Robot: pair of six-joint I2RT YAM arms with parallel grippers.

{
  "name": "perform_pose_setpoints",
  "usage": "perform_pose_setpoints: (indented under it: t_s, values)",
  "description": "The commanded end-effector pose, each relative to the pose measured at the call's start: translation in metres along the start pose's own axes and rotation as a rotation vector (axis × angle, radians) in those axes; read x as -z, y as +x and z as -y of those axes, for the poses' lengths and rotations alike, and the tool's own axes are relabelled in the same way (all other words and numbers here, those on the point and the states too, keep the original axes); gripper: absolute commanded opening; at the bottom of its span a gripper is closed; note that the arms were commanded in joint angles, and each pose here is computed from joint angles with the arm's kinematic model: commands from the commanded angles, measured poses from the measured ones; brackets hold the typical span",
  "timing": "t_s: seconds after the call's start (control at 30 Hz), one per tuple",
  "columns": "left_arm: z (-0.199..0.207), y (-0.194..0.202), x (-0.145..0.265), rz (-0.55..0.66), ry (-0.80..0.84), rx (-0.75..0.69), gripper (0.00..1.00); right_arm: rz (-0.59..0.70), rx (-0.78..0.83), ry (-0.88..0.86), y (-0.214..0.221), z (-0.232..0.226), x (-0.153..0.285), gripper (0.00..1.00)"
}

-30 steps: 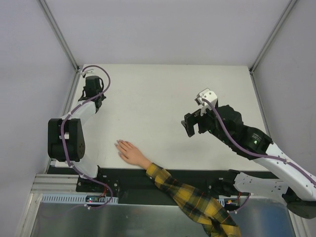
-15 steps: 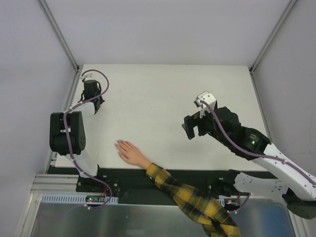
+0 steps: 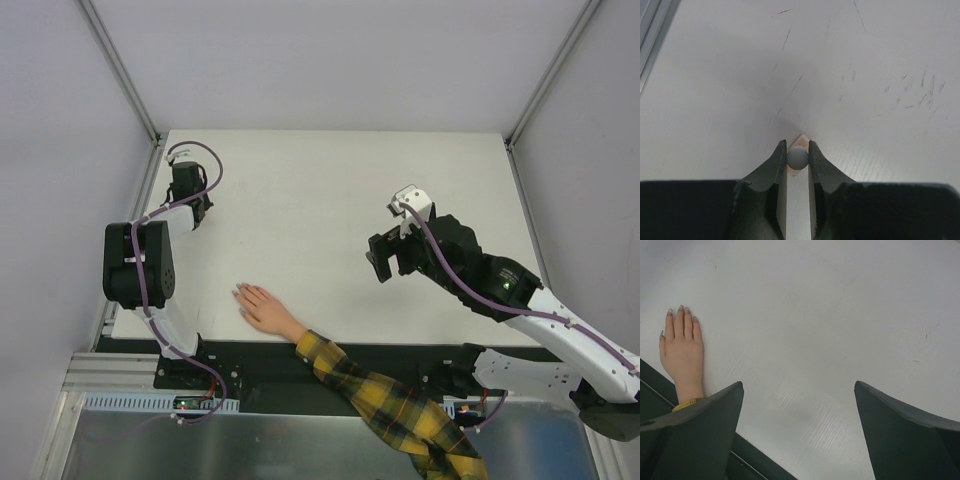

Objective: Paint the nails

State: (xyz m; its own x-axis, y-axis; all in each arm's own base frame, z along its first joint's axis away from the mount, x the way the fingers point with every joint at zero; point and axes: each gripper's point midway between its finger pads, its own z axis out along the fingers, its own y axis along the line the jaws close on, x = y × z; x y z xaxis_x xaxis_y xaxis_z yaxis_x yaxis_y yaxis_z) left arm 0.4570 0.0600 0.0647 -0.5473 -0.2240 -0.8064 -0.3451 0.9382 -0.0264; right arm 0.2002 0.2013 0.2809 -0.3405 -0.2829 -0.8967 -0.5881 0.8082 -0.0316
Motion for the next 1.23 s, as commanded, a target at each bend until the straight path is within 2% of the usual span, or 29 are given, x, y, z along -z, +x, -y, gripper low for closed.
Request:
perform_pose_setpoints:
  t_s: [0.0,0.13,0.27,0.47,0.5,0.6,0.63,0.67,0.7,0.77,0.8,0.87,0.9,0.97,1.03,1.07,1.2]
  values:
    - [-0.001,-0.003,-0.004,0.002,-0.005,-0.02,0.0,0.029,-0.024,0.01,-0.006,0.003,0.005,0.96]
    - [-0.003,-0.008,0.0,0.012,-0.014,-0.024,0.0,0.025,-0.024,0.012,-0.004,0.003,0.004,0.96]
    - [-0.006,-0.01,0.003,0.007,-0.029,-0.029,0.1,0.021,-0.023,0.012,-0.003,0.003,0.003,0.96]
    - [-0.009,-0.023,0.012,0.026,-0.049,-0.013,0.38,0.027,-0.025,0.006,-0.004,0.002,0.005,0.96]
    - [-0.009,-0.028,0.016,0.039,-0.045,-0.011,0.48,0.027,-0.027,0.008,-0.005,0.003,0.005,0.96]
    - [-0.008,-0.042,0.028,0.059,-0.043,0.005,0.6,0.027,-0.026,0.013,-0.004,0.004,0.006,0.96]
    - [-0.008,-0.049,0.033,0.071,-0.035,0.016,0.75,0.025,-0.027,0.032,-0.004,0.007,0.007,0.96]
    - [-0.007,-0.05,0.04,0.064,-0.033,0.032,0.79,0.027,-0.032,0.048,-0.005,0.011,0.008,0.96]
    - [-0.006,-0.068,0.056,0.105,-0.02,0.055,0.83,0.02,-0.032,0.06,-0.004,0.013,0.01,0.96]
    - [0.002,-0.079,0.079,0.109,0.03,0.098,0.86,0.027,-0.044,0.101,-0.009,0.022,0.018,0.96]
    - [0.007,-0.103,0.103,0.173,0.079,0.124,0.88,0.016,-0.043,0.12,-0.007,0.027,0.024,0.96]
    - [0.026,-0.112,0.137,0.17,0.209,0.173,0.9,0.025,-0.06,0.18,-0.009,0.04,0.035,0.96]
    - [0.032,-0.125,0.168,0.211,0.277,0.187,0.91,0.026,-0.066,0.201,-0.009,0.046,0.046,0.96]
    - [0.07,-0.128,0.216,0.202,0.544,0.188,0.95,0.005,-0.061,0.244,-0.004,0.058,0.06,0.96]
    - [0.087,-0.134,0.27,0.241,0.724,0.186,0.97,0.033,-0.087,0.274,-0.009,0.067,0.078,0.96]
    - [0.1,-0.129,0.294,0.214,0.846,0.18,0.99,0.024,-0.091,0.276,-0.005,0.07,0.085,0.96]
    - [0.106,-0.134,0.376,0.296,1.033,0.126,0.99,0.142,-0.151,0.187,-0.019,0.066,0.113,0.96]
